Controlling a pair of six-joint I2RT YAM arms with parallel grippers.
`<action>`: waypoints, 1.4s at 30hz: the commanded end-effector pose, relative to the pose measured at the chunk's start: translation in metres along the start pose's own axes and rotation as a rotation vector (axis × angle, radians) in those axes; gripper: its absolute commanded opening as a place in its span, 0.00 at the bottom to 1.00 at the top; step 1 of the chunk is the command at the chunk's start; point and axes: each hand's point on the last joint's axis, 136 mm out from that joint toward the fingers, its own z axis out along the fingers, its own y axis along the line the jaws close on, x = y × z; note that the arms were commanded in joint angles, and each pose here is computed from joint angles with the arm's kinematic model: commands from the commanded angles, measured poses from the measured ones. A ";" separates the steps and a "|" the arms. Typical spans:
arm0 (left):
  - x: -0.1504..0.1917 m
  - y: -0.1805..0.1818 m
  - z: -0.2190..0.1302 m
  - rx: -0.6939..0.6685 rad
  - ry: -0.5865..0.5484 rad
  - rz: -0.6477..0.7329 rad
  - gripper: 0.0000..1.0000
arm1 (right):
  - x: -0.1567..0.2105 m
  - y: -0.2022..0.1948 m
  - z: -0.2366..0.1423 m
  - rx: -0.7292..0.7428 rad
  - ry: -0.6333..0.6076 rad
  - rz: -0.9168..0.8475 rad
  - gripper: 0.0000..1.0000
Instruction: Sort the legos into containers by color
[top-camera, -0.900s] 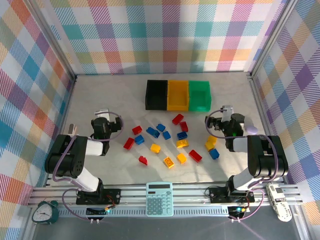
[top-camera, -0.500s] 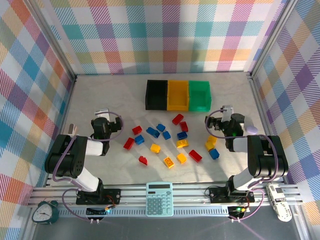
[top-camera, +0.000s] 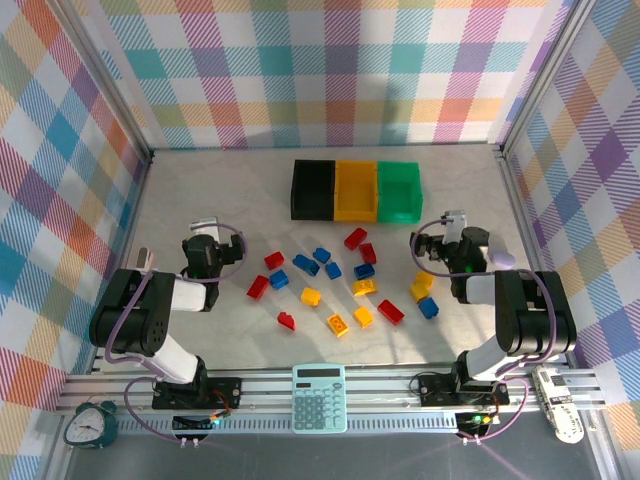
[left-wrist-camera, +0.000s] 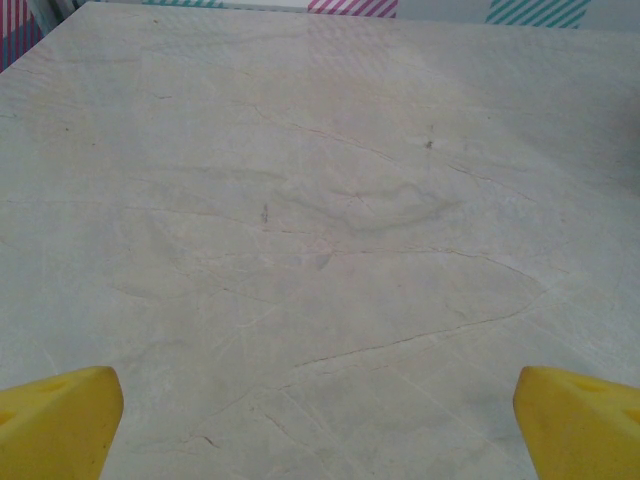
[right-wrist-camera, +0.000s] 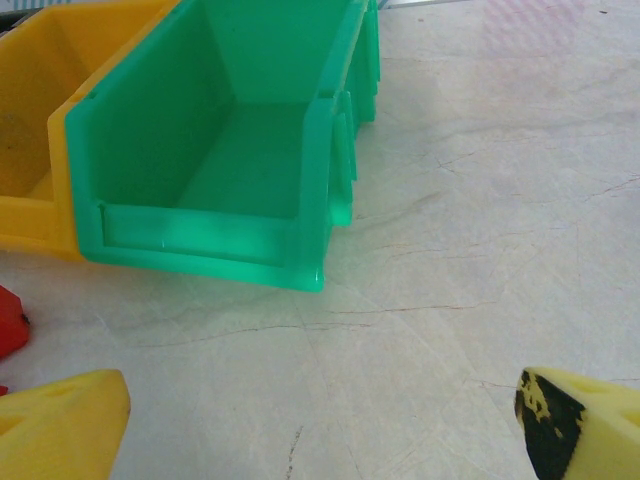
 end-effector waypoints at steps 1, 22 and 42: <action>-0.008 0.000 0.002 0.003 -0.017 -0.012 1.00 | -0.010 0.003 -0.002 -0.019 -0.040 -0.027 0.99; -0.146 -0.014 -0.054 0.005 -0.017 -0.264 1.00 | -0.134 0.028 -0.088 0.079 -0.006 0.081 0.99; -0.199 -0.120 -0.142 0.260 0.069 -0.146 1.00 | -0.044 0.149 -0.065 -0.106 0.570 0.090 0.85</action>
